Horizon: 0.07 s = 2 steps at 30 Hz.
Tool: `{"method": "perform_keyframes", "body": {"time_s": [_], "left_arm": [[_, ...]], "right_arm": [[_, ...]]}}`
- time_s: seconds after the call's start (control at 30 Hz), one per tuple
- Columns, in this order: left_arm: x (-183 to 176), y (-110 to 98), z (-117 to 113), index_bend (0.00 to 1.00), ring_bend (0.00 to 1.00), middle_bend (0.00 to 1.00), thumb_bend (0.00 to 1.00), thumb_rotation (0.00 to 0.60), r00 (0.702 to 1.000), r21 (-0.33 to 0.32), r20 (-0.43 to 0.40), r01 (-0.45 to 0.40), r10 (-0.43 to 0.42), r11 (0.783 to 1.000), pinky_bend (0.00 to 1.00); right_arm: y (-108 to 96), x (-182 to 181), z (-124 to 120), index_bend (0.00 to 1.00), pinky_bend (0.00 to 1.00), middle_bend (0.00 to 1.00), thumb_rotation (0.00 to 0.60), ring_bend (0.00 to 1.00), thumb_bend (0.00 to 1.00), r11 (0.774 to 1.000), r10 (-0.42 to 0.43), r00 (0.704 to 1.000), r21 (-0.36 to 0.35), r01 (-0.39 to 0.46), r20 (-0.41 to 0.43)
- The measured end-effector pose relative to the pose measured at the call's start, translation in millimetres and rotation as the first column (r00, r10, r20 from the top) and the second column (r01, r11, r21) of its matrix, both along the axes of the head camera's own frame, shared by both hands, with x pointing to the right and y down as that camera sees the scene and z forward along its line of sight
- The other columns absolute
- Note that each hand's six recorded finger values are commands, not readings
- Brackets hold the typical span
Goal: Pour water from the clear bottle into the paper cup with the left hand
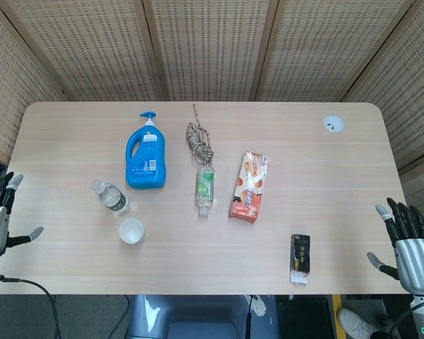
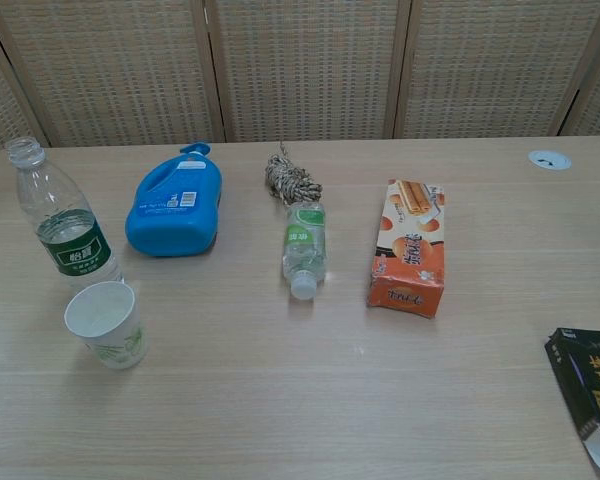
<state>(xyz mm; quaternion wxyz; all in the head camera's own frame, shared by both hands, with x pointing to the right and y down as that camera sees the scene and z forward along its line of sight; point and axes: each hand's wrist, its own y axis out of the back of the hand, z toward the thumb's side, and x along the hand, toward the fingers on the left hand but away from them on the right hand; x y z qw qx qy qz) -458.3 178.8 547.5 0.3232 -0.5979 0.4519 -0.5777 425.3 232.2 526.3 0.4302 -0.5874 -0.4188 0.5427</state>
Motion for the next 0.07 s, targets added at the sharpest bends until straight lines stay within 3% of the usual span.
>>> {"method": "perform_keyframes", "body": {"time_s": [0.07], "left_arm": [[-1.5, 0.4, 1.2, 0.0, 0.0, 0.0, 0.14, 0.6, 1.0, -0.007, 0.001, 0.007, -0.007, 1.0, 0.0]], "right_arm": [[0.1, 0.1, 0.3, 0.07, 0.0, 0.0, 0.6, 0.0, 0.0, 1.0, 0.003, 1.0, 0.003, -0.003, -0.005]]}}
